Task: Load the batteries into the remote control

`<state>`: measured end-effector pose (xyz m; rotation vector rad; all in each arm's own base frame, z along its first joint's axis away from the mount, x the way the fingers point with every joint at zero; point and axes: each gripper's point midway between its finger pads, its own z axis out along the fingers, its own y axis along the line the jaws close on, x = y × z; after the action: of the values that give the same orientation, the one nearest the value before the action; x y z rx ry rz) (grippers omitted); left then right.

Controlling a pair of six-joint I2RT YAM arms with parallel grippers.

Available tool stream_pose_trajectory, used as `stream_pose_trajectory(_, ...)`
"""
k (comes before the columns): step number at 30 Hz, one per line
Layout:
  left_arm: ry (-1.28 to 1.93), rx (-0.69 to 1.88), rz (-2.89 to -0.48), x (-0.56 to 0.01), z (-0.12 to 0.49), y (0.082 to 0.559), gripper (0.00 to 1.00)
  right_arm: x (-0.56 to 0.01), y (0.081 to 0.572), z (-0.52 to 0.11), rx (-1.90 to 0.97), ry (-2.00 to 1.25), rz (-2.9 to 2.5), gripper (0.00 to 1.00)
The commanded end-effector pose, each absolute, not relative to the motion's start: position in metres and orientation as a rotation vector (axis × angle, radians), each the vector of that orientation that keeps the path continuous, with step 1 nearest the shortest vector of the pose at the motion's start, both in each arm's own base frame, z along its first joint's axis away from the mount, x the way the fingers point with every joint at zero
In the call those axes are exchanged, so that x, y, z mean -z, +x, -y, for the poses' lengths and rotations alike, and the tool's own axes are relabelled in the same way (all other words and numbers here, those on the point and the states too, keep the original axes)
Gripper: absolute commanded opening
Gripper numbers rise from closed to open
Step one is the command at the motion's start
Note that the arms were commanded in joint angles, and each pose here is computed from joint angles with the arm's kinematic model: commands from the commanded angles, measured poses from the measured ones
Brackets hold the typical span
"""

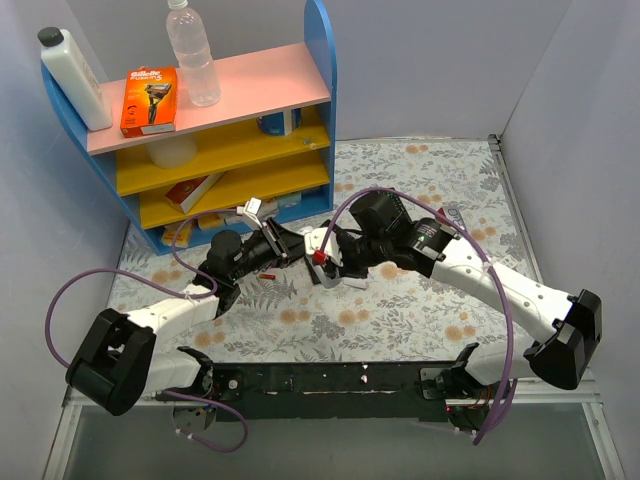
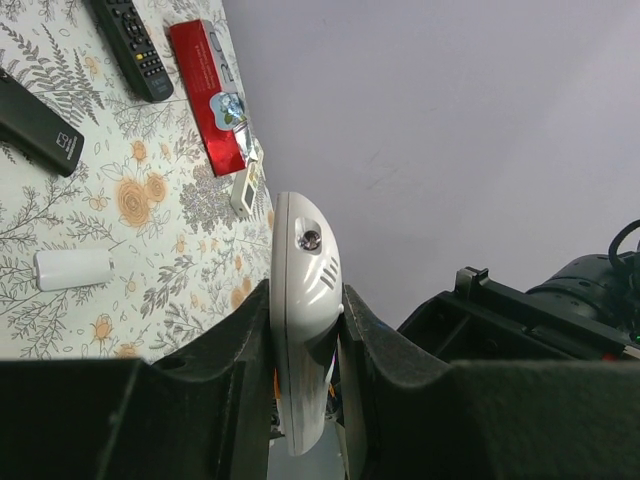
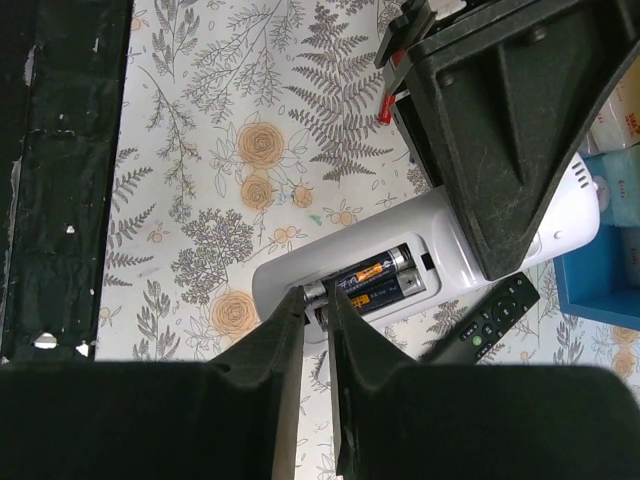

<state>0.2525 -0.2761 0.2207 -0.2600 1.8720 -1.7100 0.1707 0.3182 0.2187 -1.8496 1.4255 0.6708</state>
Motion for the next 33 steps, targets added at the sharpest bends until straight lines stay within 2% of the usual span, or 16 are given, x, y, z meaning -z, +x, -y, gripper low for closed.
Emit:
stream_pose_trajectory(1,-0.170,1.783,-1.741,-0.266,0.277,0.243,0.00,-0.220,0.184,-0.330,-0.636,-1.789,-1.419,0.18)
stream_pose_trajectory(5,-0.169,1.786,-1.733,-0.270,0.275,0.240,0.00,-0.213,0.190,-0.334,-0.628,-1.761,-1.439,0.11)
stream_pose_trajectory(9,-0.165,1.789,-1.724,-0.273,0.274,0.239,0.00,-0.202,0.194,-0.335,-0.618,-1.741,-1.466,0.08)
stream_pose_trajectory(19,-0.230,1.787,-1.699,-0.276,0.267,0.238,0.00,-0.184,0.184,-0.337,-0.698,-1.729,-1.522,0.11)
stream_pose_trajectory(25,-0.215,1.744,-1.717,-0.268,0.266,0.239,0.00,-0.186,0.173,-0.335,-0.770,-1.728,-1.599,0.24)
stream_pose_trajectory(26,-0.193,1.707,-1.720,-0.264,0.265,0.240,0.00,-0.189,0.171,-0.335,-0.782,-1.707,-1.617,0.32)
stream_pose_trajectory(28,-0.212,1.642,-1.745,-0.255,0.261,0.245,0.00,-0.197,0.170,-0.336,-0.796,-1.675,-1.616,0.38)
stream_pose_trajectory(29,-0.200,1.601,-1.752,-0.249,0.259,0.247,0.00,-0.206,0.170,-0.335,-0.810,-1.635,-1.623,0.46)
stream_pose_trajectory(32,-0.216,1.486,-1.790,-0.232,0.251,0.254,0.00,-0.226,0.171,-0.333,-0.812,-1.565,-1.616,0.60)
stream_pose_trajectory(33,-0.229,1.454,-1.819,-0.221,0.248,0.254,0.00,-0.229,0.174,-0.330,-0.802,-1.526,-1.647,0.63)
